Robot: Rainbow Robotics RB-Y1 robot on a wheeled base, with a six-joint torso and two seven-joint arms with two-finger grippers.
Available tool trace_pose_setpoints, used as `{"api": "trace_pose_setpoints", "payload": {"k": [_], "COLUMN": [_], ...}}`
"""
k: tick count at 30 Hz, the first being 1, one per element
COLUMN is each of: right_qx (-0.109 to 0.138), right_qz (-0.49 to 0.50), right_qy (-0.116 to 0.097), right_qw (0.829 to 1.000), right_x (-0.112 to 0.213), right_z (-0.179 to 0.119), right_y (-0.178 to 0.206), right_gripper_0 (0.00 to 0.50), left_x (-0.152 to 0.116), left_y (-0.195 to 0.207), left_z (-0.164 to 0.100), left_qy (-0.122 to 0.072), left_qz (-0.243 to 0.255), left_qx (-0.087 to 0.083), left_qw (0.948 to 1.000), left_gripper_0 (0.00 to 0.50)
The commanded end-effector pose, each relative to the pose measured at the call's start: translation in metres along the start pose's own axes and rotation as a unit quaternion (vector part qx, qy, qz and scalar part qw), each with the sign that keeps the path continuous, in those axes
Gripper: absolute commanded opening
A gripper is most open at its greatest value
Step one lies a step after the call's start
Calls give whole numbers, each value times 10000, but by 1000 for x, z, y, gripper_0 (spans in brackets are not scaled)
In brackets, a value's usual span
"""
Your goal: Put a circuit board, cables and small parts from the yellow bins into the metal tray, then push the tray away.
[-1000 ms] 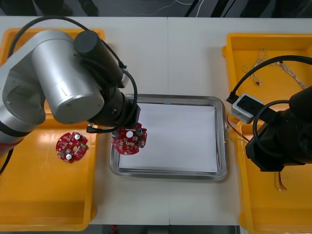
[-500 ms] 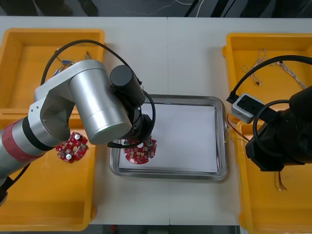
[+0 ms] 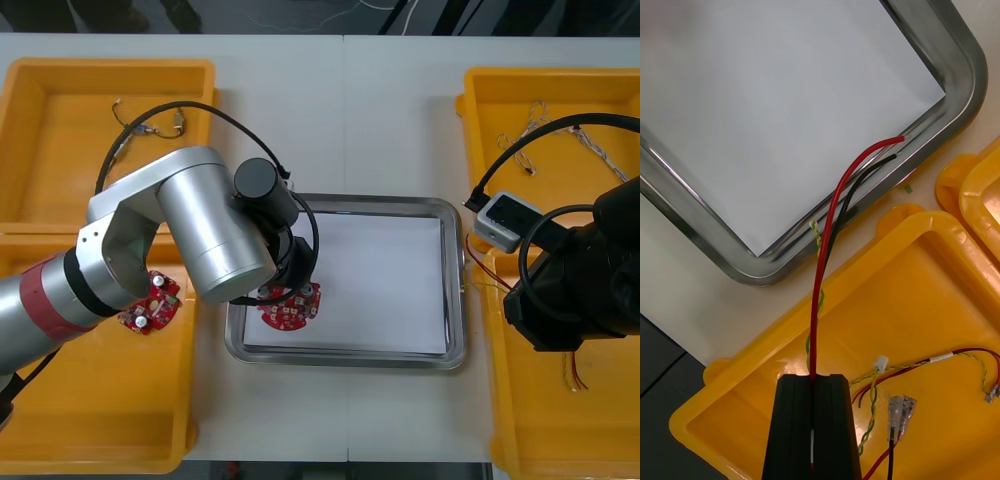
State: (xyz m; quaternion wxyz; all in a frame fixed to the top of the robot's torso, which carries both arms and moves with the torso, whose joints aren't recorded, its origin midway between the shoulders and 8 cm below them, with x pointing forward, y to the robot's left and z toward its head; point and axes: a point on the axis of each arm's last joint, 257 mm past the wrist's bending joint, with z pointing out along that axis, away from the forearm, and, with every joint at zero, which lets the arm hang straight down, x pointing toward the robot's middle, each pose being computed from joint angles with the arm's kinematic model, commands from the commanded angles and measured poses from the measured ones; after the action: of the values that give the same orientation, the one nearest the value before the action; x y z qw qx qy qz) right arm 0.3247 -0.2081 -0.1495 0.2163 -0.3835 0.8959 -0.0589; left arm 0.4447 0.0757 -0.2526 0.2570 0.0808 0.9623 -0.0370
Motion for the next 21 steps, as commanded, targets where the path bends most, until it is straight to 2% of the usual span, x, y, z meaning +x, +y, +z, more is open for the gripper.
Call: {"api": "trace_pose_setpoints", "payload": {"k": [1,18,19,20,21], "right_qx": [66,70,70,66,70], "right_qz": [-24,-19,-19,-16,-19], "right_qy": [-141,-146,-146,-141,-146], "right_qw": [9999,9999,9999,9999,9999], "right_x": [-8,-9,-9,-8,-9], "right_z": [-6,-6,-6,-6,-6], "right_y": [3,3,3,3,3], "right_gripper_0": [0,0,0,0,0], "left_x": [10,22,22,21,21], "left_y": [-4,3,2,1,1], "left_z": [8,16,16,16,16], "left_qy": [47,93,91,72,68], "left_qz": [-355,-393,-394,-401,-416], "left_qx": [16,13,30,44,51], "left_qw": [9994,9992,9992,9992,9991], "left_gripper_0": [0,5,36,140,209]}}
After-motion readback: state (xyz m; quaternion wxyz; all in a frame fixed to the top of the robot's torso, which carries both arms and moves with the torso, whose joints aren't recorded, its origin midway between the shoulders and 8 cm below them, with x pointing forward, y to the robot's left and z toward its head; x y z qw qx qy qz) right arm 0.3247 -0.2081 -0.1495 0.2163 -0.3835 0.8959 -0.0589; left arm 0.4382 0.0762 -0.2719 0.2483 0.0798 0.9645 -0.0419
